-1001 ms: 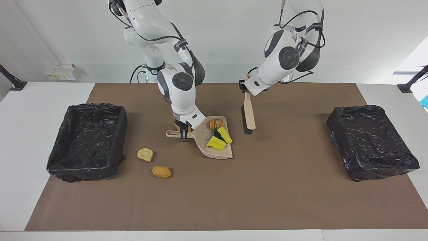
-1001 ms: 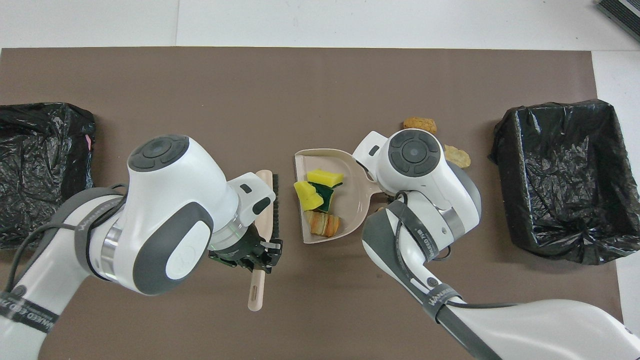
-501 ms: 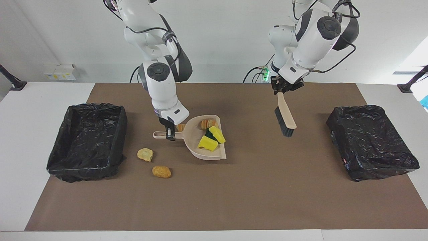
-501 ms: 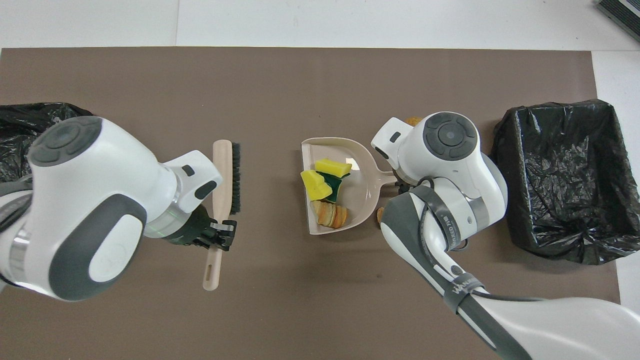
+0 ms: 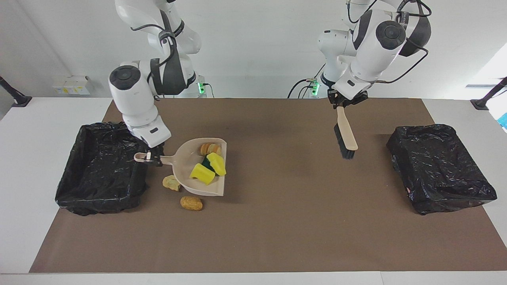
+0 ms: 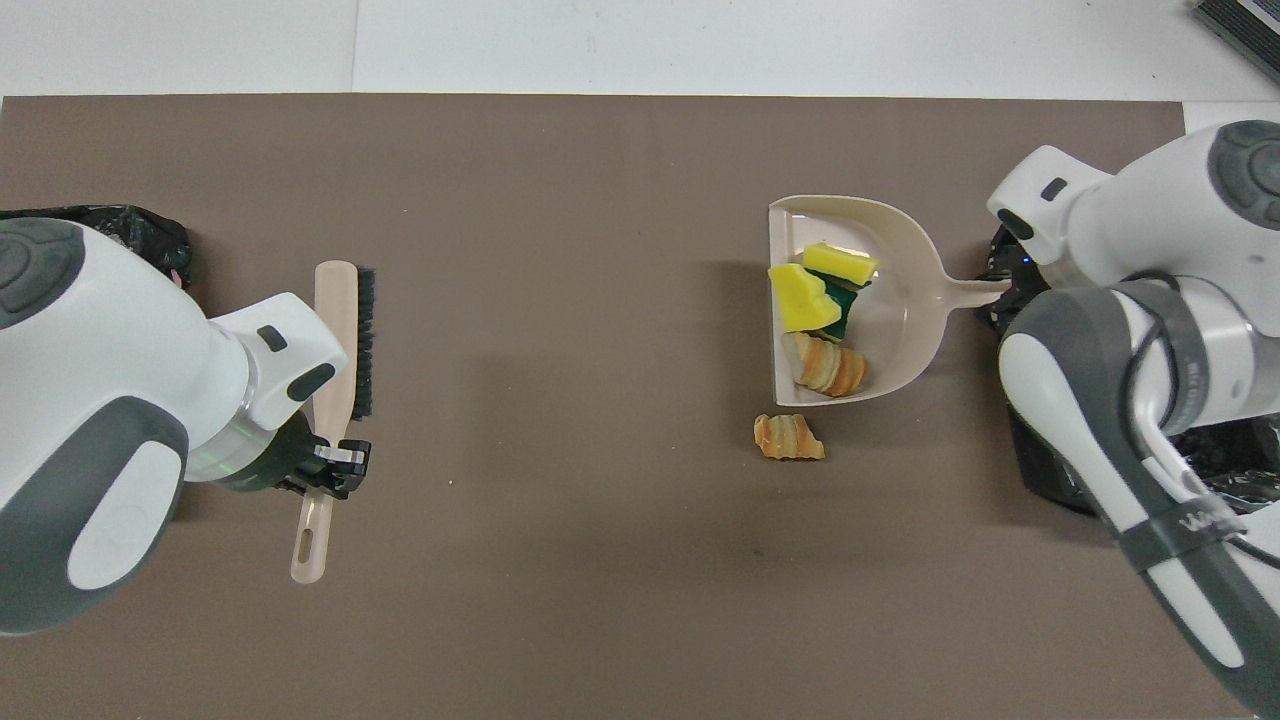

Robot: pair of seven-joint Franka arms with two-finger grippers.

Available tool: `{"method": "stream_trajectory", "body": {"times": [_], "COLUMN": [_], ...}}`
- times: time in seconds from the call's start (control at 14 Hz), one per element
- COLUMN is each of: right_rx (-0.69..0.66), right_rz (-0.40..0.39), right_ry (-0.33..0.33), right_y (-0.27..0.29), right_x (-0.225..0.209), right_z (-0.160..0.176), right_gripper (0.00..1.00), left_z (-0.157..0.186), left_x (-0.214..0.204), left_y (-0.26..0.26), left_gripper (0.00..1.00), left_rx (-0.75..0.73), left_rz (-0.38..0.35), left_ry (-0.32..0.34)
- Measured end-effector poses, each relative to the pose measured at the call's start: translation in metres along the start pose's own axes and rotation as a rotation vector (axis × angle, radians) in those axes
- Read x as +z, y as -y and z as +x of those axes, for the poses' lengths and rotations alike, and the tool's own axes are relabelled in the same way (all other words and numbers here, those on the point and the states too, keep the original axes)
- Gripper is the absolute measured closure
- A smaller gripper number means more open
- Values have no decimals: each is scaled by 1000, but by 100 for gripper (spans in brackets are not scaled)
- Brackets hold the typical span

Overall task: Sweep and dump trash in bin
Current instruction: 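Carry the loaded dustpan to the bin with the right gripper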

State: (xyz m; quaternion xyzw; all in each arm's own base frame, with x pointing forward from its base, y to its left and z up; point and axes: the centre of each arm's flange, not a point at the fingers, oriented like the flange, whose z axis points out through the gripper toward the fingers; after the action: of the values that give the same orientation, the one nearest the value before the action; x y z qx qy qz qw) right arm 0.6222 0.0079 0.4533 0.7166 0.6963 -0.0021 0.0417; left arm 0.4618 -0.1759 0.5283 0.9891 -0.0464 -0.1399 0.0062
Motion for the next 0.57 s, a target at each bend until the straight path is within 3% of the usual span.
{"method": "stream_trajectory", "body": {"times": [0.29,0.57], "right_rx": [-46,-72], "right_rz": [-8,0], "right_ry": [10,23], "right_y": [-1,9], "right_x": [-6,-21], "right_z": [-101,-179], "right_gripper": [69,69], "left_z": [-42,-72], "left_x": [28,91], "left_y": [-84,-169], "left_gripper": [74,74], "left_rx": [-37,-71], "left_rz": [13,-25], "left_ry": [33,38]}}
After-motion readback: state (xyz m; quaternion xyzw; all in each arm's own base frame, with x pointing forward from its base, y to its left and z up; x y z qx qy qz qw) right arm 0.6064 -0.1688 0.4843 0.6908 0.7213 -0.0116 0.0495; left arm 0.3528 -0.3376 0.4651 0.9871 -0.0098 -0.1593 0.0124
